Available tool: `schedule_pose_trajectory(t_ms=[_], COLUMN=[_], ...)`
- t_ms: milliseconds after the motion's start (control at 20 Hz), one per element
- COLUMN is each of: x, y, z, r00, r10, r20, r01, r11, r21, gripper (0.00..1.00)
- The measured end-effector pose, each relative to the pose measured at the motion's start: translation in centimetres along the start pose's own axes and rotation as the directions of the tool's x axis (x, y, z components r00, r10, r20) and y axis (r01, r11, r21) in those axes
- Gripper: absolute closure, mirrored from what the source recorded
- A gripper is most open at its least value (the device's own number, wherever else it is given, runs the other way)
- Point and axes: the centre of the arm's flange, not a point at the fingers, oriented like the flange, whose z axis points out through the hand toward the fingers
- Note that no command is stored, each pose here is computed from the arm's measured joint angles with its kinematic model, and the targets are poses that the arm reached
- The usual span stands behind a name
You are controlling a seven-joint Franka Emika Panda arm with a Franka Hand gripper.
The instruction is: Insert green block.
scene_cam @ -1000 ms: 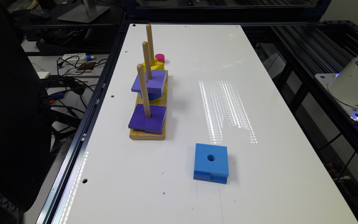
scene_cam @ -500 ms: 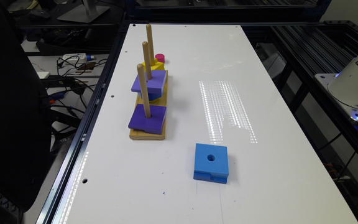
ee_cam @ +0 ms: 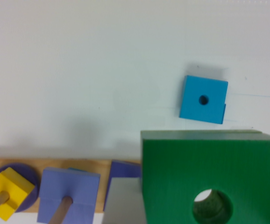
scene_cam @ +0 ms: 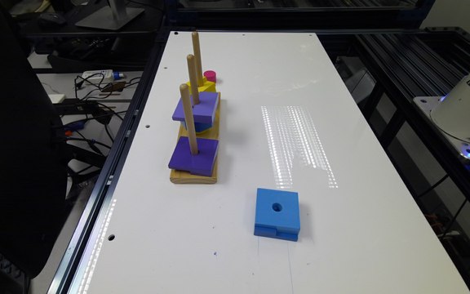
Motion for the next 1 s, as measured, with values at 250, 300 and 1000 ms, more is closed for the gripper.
schedule_pose_trajectory(t_ms=[250, 300, 1000], x=[0.31, 0.42, 1.94], y=[-0.3, -0.4, -1.6], z=[0.7, 1.0, 4.7], r00=[0.999996, 0.999992, 0.999935], r10=[0.0006, 0.0007, 0.0025], r20=[0.0029, 0.0039, 0.0112], r01=[-0.0006, -0.0007, -0.0026], r11=[0.999998, 0.999996, 0.999941], r21=[0.0019, 0.0029, 0.0106], gripper=[1.0, 1.0, 1.0])
